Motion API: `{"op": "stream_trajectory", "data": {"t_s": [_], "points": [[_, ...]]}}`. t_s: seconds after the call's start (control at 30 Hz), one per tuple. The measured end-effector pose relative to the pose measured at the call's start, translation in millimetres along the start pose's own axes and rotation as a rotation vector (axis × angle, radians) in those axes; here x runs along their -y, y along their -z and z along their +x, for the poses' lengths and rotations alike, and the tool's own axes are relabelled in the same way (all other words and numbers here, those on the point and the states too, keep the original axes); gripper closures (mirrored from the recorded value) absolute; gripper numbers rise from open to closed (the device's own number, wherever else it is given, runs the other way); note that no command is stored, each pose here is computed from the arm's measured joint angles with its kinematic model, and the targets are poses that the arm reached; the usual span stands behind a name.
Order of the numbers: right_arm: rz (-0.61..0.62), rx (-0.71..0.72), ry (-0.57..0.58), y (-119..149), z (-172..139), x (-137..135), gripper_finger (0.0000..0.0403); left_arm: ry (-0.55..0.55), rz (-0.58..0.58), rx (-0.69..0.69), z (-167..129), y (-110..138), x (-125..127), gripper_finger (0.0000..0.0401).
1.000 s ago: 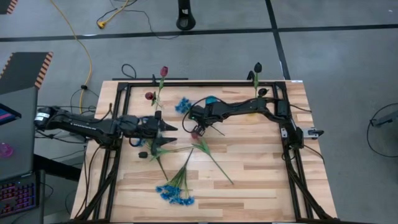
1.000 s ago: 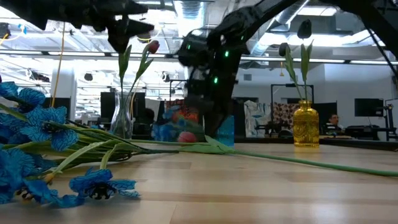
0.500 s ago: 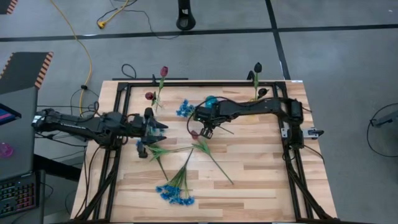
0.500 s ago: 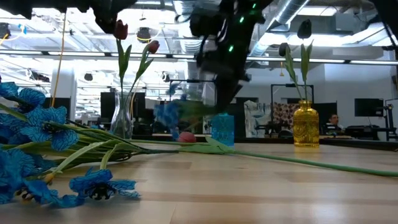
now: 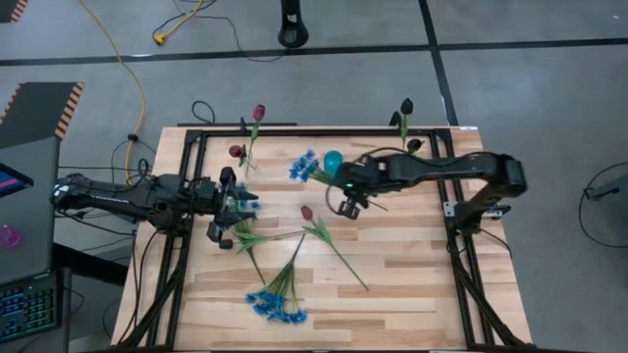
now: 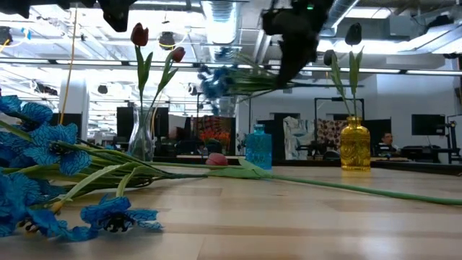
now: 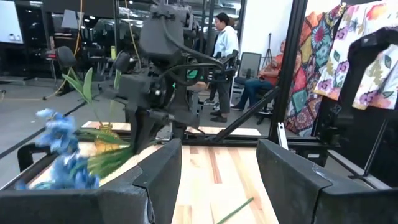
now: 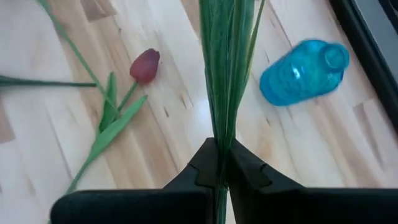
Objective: Sort flowers into vase by color
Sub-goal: Put the top blue flowers into the blue vase
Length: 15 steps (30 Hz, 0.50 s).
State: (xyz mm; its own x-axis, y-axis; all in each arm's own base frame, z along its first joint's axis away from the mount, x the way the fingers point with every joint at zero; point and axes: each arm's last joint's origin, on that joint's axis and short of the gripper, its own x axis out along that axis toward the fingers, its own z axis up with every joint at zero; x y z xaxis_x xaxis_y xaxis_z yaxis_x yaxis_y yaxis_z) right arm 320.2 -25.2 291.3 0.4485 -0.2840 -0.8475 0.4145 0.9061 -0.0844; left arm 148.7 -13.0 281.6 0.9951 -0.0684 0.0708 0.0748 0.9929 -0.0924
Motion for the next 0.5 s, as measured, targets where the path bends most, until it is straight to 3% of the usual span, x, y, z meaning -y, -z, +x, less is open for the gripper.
{"op": "stream_trajectory", "data": {"t_s": [0.1, 0.23, 0.37, 0.5], "points": [[0.091, 0.148, -0.043, 19, -5, 5, 0.0358, -0.007, 0.005, -0.009, 1, 1, 0, 0.0205], [0.167, 0.461, -0.104, 33, -10, 10, 0.0358, -0.011, 0.034, -0.014, 3, 2, 0, 0.0205], [0.162, 0.802, -0.105, 40, -10, 14, 0.0358, -0.011, 0.042, -0.019, 3, 3, 0, 0.0205], [0.11, 1.039, -0.042, 41, -5, 21, 0.0358, -0.012, 0.038, -0.023, 4, 3, -1, 0.0205]]}}
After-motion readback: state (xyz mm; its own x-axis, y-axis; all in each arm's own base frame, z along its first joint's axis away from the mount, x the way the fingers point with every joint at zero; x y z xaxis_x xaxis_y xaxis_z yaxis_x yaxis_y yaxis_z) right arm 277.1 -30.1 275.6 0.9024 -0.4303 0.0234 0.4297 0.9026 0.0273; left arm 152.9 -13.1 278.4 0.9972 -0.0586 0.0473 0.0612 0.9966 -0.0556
